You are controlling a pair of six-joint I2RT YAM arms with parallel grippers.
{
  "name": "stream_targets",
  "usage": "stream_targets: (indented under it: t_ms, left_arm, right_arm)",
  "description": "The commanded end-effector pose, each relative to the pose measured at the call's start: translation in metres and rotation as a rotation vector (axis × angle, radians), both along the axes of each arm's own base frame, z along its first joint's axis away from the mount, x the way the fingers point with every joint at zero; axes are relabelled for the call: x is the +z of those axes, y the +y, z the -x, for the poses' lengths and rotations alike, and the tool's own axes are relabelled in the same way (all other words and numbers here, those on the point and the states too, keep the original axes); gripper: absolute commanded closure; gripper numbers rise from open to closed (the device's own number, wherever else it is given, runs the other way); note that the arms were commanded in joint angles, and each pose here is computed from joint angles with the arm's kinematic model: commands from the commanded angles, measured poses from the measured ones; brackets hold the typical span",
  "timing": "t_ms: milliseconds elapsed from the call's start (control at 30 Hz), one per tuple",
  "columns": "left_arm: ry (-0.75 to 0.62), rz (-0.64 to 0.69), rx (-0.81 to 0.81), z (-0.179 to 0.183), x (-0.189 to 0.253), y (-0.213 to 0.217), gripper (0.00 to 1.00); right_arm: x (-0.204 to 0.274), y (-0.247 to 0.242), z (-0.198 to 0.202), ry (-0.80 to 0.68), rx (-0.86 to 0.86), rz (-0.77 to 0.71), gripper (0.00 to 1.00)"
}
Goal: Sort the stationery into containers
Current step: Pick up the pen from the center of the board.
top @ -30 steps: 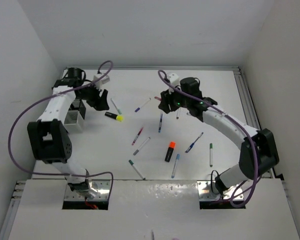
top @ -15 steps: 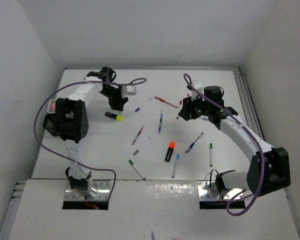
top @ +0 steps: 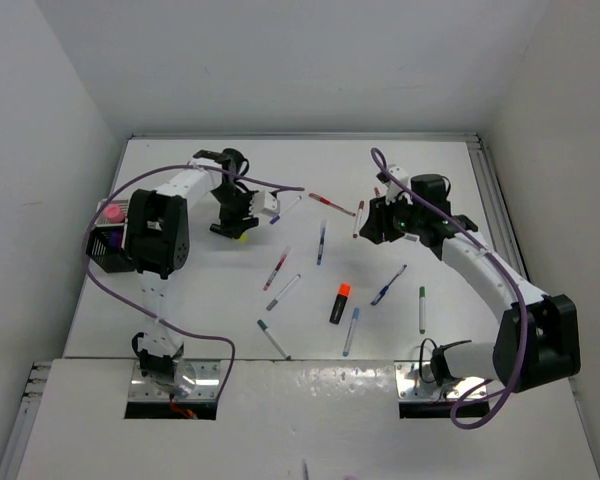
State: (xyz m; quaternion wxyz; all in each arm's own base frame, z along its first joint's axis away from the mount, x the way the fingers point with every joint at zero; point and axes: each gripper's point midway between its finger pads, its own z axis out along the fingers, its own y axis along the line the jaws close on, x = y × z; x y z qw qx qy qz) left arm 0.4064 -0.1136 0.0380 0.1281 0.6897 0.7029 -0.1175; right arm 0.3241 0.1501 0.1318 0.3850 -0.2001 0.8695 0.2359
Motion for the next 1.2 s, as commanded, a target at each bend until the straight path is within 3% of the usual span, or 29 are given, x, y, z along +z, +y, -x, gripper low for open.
stream_targets:
  t_ms: [0,667,1000,1033,1067,1167]
  left_arm:
    - [-0.012,-0.057,-0.076,-0.004,0.002,0.001,0.4]
    - [-0.005,-0.188,-0.169,0.004,-0.031,-0.007,0.42]
    - [-0.038,-0.213,-0.135,0.018,-0.033,-0.015,0.64]
    - [-0.039,-0.202,-0.119,0.018,-0.031,-0.016,0.67]
    - [-0.037,-0.136,-0.08,0.017,-0.017,-0.029,0.79]
    - [-0.054,-0.038,-0.02,0.012,0.01,-0.044,0.86]
  right_arm:
    - [0.007,0.001,-0.002,-0.018,-0.002,-0.031,0.56]
    - [0.002,-0.008,-0.012,0.009,-0.032,-0.041,0.58]
    - [0.011,-0.008,-0.011,-0.006,-0.03,-0.043,0.6]
    - [0.012,-0.008,-0.011,-0.011,-0.032,-0.043,0.6]
    - [0.015,-0.008,-0.01,-0.017,-0.028,-0.043,0.6]
    - [0.019,-0.008,-0.01,-0.025,-0.029,-0.044,0.6]
